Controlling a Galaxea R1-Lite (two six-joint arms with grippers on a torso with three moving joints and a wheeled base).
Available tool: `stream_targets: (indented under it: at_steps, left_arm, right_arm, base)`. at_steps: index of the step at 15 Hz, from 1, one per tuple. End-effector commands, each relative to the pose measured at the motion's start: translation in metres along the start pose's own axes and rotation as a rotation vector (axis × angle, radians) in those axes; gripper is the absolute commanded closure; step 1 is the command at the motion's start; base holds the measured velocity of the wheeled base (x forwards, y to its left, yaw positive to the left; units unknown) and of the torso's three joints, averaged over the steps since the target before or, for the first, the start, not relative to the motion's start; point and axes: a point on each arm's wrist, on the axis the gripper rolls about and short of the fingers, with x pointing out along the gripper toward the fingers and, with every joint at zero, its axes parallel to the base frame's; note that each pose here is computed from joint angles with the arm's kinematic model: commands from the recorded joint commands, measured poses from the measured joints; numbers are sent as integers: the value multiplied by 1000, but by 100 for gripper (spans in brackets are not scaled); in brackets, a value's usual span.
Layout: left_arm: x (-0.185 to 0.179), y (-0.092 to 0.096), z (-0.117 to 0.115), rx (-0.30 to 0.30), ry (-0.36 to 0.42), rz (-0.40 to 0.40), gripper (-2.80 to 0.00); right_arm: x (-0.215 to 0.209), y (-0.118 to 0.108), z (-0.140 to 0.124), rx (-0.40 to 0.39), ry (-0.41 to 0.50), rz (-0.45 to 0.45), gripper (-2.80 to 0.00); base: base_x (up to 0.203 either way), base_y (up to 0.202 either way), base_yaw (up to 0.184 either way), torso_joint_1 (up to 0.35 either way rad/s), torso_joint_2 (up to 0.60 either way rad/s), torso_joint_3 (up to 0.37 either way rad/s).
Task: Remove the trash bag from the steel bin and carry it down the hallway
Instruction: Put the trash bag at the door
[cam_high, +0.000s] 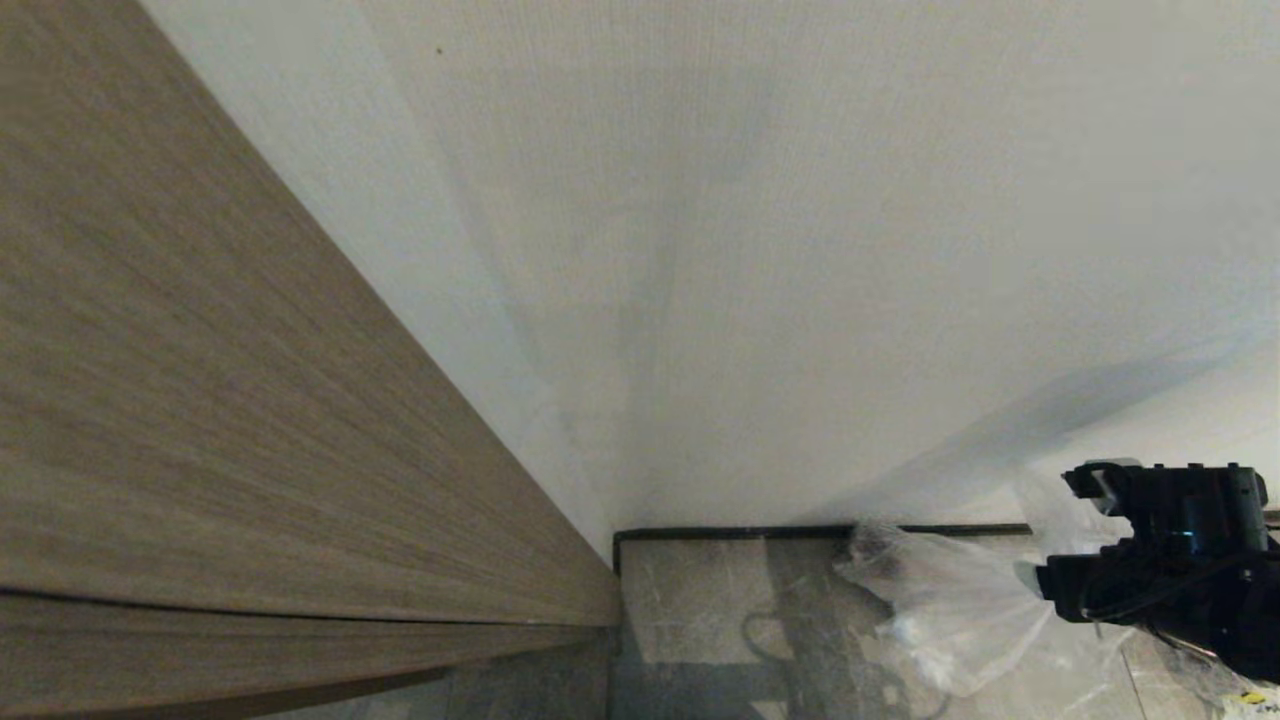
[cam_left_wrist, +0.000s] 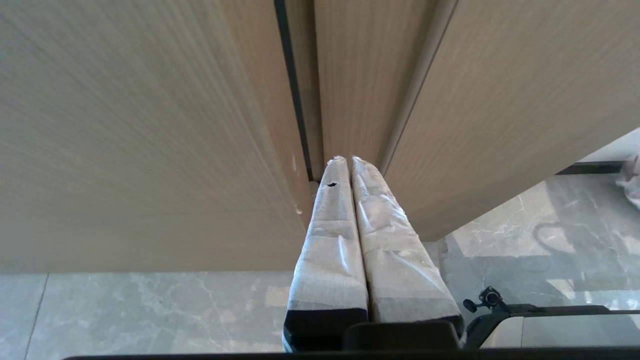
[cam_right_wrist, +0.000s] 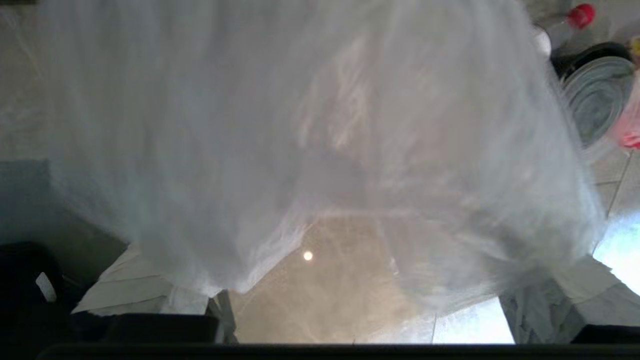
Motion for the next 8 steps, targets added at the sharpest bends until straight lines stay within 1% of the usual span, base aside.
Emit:
stream_targets:
  at_steps: [1,2,3,4,5,7,8]
  left_arm:
    - [0,0,0,0,0,1,0]
    - [0,0,0,0,0,1,0]
    - [0,0,0,0,0,1,0]
    - [0,0,0,0,0,1,0]
    - [0,0,0,0,0,1,0]
    - [0,0,0,0,0,1,0]
    - [0,0,0,0,0,0,0]
  right_arm:
    - [-5,-1,7,8,-51,-1,-280]
    - [-4,-1,5,8,-46,1,-280]
    - [-2,0,-1,-1,-5,3,-280]
    - [1,2,-4,-6,16,9,-280]
    - [4,3,-2,-5,13,13,-280]
    - [9,10,-8,-29,40,31,-280]
    - [10,11,-6,-28,35,34,-280]
  base:
    - [0,0,0,0,0,0]
    - [0,0,0,0,0,0]
    - [0,0,0,0,0,0]
    - [0,0,0,0,0,0]
    - [0,0,0,0,0,0]
    - [0,0,0,0,0,0]
    - [0,0,0,0,0,0]
